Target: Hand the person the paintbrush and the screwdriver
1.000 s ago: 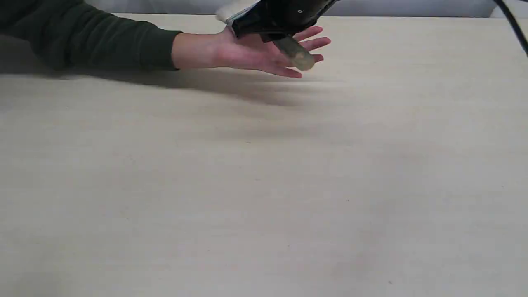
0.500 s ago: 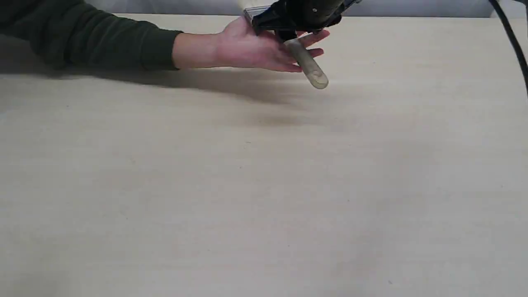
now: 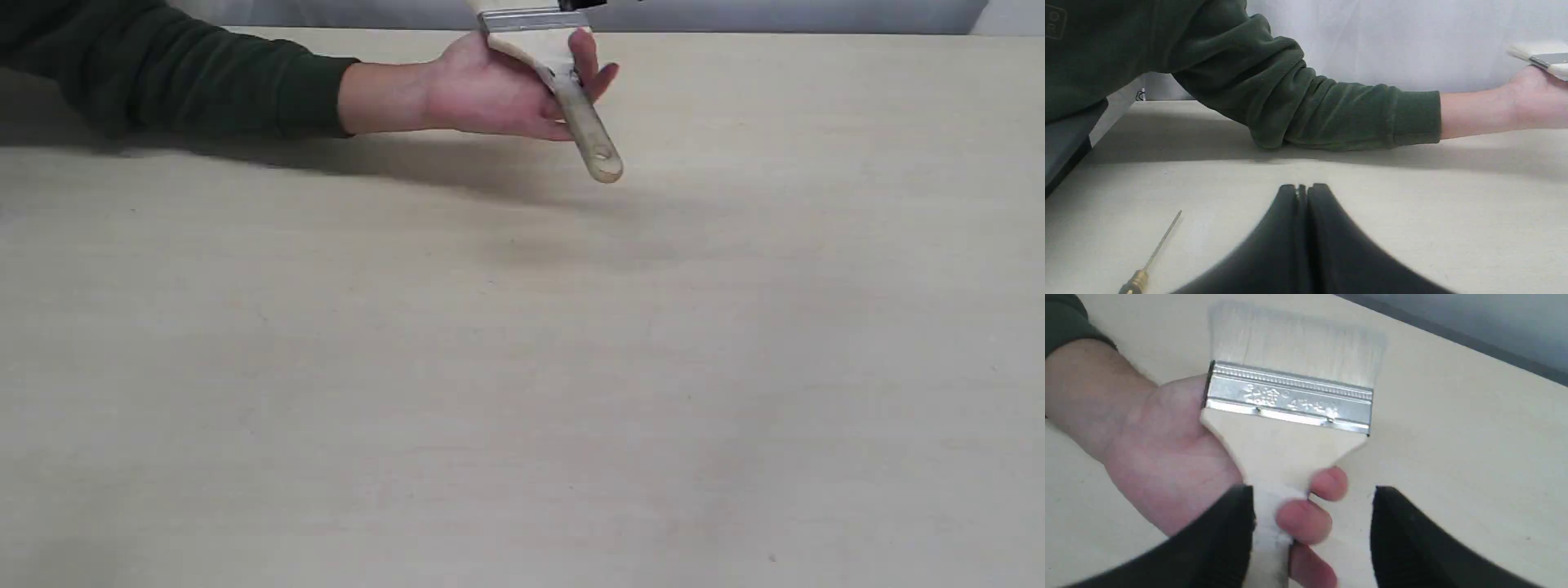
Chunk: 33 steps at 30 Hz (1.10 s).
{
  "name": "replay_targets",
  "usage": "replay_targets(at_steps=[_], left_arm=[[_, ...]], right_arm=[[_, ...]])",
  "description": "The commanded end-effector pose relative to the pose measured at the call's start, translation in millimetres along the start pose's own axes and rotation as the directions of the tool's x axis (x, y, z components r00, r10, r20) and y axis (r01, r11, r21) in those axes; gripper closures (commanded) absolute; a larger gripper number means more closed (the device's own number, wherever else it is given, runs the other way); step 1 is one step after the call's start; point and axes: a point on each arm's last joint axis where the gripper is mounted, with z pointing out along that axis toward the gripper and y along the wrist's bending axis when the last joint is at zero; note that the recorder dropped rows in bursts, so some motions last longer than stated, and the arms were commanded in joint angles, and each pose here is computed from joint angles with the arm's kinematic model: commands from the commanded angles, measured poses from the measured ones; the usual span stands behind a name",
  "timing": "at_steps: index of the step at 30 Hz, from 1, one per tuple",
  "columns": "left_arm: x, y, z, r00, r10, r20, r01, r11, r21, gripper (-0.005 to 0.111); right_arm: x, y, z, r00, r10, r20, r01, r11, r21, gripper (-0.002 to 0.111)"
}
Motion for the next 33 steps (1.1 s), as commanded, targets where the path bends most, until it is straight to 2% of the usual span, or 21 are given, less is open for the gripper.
replay_targets(at_steps=[1,4,8,13,18,33], left_arm=[[-1,-0.4,0,1.000,-0.004,0.013,0.004,1.000,0.006,0.107],[0,-0.4,0,1.000,-0.004,0.011,0.004,1.000,0.006,0.107],[0,-0.4,0,1.000,-0.004,0.011,0.004,1.000,0.006,0.107],[0,-0.4,0,1.000,-0.004,0.011,0.004,1.000,0.006,0.107],[0,-0.4,0,1.000,-0.004,0.011,0.004,1.000,0.006,0.107],[0,-0.4,0,1.000,-0.006,0.010,0.006,1.000,0.007,0.107]], right_arm=[[4,-2,-15,1.000,0.001,0.004,-0.001,1.000,-0.002,0.073],[14,-4,-27,1.000,-0.010,-0.009,0.010,1.000,-0.001,0.090],[30,-7,-50,1.000,-0.023,0.010,0.023,1.000,-0.003,0.104],[48,-9,-92,0.993,-0.008,0.120,0.011,1.000,-0.026,0.104],[83,-10,-128,0.974,0.035,0.224,-0.019,0.997,-0.071,0.104],[180,23,-167,0.936,-0.053,0.349,0.129,0.972,-0.198,0.104]])
